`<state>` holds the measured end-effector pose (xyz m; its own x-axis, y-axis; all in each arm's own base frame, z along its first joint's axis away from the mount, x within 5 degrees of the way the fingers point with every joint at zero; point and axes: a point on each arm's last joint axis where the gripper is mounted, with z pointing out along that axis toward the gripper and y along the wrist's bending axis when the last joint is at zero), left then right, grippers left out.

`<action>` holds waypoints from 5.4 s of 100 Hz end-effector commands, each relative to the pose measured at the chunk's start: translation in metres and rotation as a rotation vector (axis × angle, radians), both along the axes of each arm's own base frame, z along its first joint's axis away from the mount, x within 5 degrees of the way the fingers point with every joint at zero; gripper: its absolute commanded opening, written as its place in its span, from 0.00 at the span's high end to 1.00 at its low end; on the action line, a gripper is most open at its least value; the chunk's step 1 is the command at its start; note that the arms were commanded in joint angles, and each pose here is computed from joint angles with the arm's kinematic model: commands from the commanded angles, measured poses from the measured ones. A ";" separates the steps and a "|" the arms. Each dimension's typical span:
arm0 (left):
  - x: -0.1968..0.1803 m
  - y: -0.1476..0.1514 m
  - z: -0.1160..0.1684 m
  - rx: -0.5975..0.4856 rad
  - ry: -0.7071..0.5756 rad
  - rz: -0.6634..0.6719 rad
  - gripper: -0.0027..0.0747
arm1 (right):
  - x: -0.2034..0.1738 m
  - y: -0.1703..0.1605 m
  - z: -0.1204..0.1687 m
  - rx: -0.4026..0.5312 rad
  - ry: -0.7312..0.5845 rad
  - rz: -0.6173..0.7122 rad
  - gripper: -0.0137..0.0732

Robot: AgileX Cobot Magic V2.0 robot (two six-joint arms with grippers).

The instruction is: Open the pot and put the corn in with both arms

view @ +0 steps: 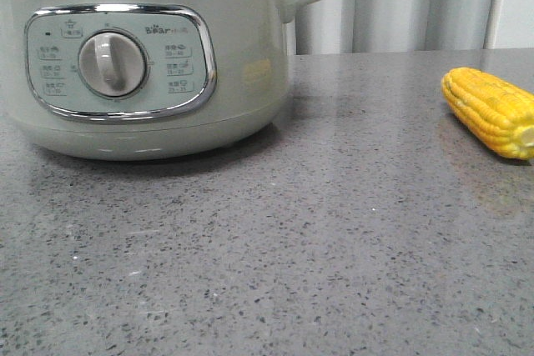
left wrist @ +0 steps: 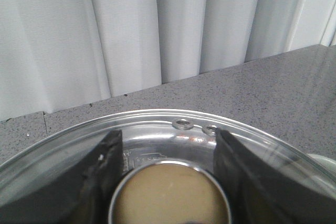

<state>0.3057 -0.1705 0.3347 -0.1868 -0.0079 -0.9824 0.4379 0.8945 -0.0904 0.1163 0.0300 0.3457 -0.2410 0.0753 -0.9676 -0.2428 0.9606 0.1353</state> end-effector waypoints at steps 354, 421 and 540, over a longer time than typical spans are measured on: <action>-0.261 0.154 -0.011 -0.346 -0.119 0.337 0.99 | 0.188 0.154 0.071 0.196 0.055 0.303 0.93; -0.275 0.139 -0.022 -0.156 -0.067 0.083 0.99 | 0.178 0.163 0.097 0.070 0.111 0.410 0.67; -0.280 0.144 -0.055 -0.098 -0.111 0.130 0.99 | -0.097 -0.020 -0.018 -0.125 -0.443 0.233 0.90</action>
<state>0.0262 -0.0276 0.2660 -0.1402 -0.0711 -0.9876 0.3344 0.9354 -0.1148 0.0214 0.0116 0.3129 0.1086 -0.0907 -0.9899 -0.4813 0.8665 -0.1322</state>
